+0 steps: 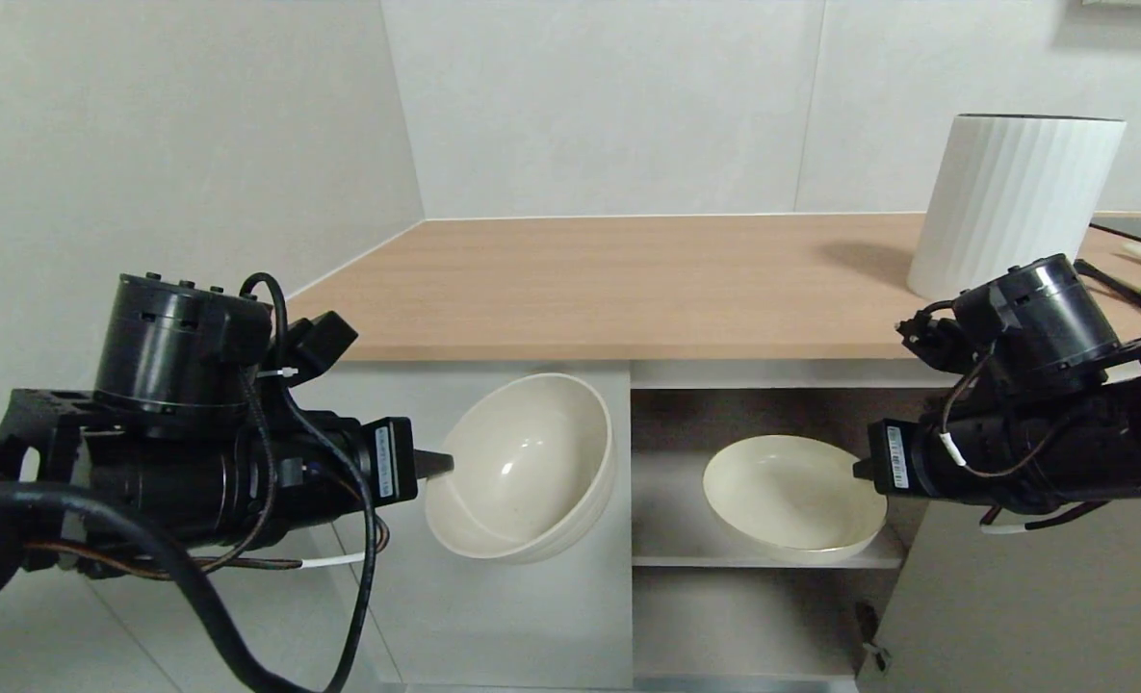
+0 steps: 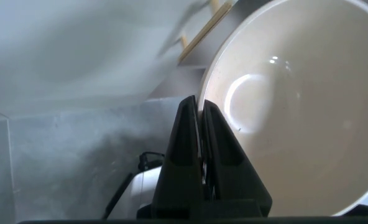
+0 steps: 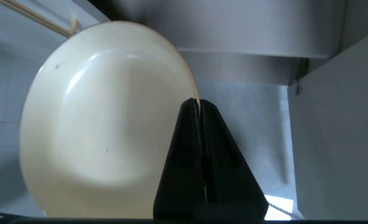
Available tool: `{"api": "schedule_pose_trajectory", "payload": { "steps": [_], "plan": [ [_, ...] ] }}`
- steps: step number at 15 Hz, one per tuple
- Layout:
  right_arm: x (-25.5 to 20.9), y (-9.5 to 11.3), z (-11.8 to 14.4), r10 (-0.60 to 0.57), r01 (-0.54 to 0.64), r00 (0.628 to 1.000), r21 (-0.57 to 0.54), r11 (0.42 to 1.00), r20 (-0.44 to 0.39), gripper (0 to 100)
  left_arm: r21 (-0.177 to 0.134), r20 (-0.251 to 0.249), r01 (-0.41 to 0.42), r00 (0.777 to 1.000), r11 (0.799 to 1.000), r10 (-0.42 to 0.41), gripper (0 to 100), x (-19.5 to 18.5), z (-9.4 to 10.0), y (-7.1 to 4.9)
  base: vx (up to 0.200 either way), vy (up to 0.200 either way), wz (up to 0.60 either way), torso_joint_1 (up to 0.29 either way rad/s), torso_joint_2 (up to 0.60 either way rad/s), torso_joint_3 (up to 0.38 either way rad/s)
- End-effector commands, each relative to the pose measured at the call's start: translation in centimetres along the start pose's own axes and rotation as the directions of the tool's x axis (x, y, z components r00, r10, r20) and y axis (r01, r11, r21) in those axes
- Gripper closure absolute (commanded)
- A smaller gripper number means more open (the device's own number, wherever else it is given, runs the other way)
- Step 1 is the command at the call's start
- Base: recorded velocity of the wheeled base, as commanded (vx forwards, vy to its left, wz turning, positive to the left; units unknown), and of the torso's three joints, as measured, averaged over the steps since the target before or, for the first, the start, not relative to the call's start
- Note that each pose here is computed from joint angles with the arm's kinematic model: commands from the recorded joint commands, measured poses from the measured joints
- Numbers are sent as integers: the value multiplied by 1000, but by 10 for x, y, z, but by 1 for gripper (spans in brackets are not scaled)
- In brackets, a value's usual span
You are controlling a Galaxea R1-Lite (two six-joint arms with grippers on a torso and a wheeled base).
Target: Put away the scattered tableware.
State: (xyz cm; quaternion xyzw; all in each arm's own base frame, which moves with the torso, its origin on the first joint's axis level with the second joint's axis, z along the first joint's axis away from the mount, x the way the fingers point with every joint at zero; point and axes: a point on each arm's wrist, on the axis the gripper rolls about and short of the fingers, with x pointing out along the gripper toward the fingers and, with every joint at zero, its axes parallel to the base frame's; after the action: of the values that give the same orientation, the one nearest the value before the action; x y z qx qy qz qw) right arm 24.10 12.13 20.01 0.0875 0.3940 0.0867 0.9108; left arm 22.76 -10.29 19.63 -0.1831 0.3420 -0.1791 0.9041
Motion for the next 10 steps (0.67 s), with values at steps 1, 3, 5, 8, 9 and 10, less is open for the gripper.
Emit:
{"api": "schedule_pose_trajectory", "payload": {
  "steps": [1,3,5,8,9,10],
  "plan": [
    [3,0,-1,-4,4,1000,-1,1000,-9,100,-1,-1,0,1000,1000,0,100,1,0,0,0,0,0,-119,442,320],
    [4,0,-1,-4,4,1000,-1,1000,-9,100,-1,-2,-1,1000,1000,1,100,1,0,0,0,0,0,-105,444,339],
    [4,0,-1,-6,6,1000,-1,1000,-12,100,-1,-2,-1,1000,1000,1,100,1,0,0,0,0,0,-41,234,175],
    [6,1,-1,-7,6,1000,-3,1000,-16,100,-1,-2,-1,1000,1000,1,100,1,0,0,0,0,0,-18,50,28],
    [10,1,-1,-8,8,1000,-4,1000,-24,100,-1,-2,-1,1000,1000,1,100,1,0,0,0,0,0,0,0,0],
    [16,2,-2,-14,14,999,-5,1000,-36,100,-1,-2,-1,1000,1000,1,100,1,0,0,0,0,0,0,0,0]
  ]
}}
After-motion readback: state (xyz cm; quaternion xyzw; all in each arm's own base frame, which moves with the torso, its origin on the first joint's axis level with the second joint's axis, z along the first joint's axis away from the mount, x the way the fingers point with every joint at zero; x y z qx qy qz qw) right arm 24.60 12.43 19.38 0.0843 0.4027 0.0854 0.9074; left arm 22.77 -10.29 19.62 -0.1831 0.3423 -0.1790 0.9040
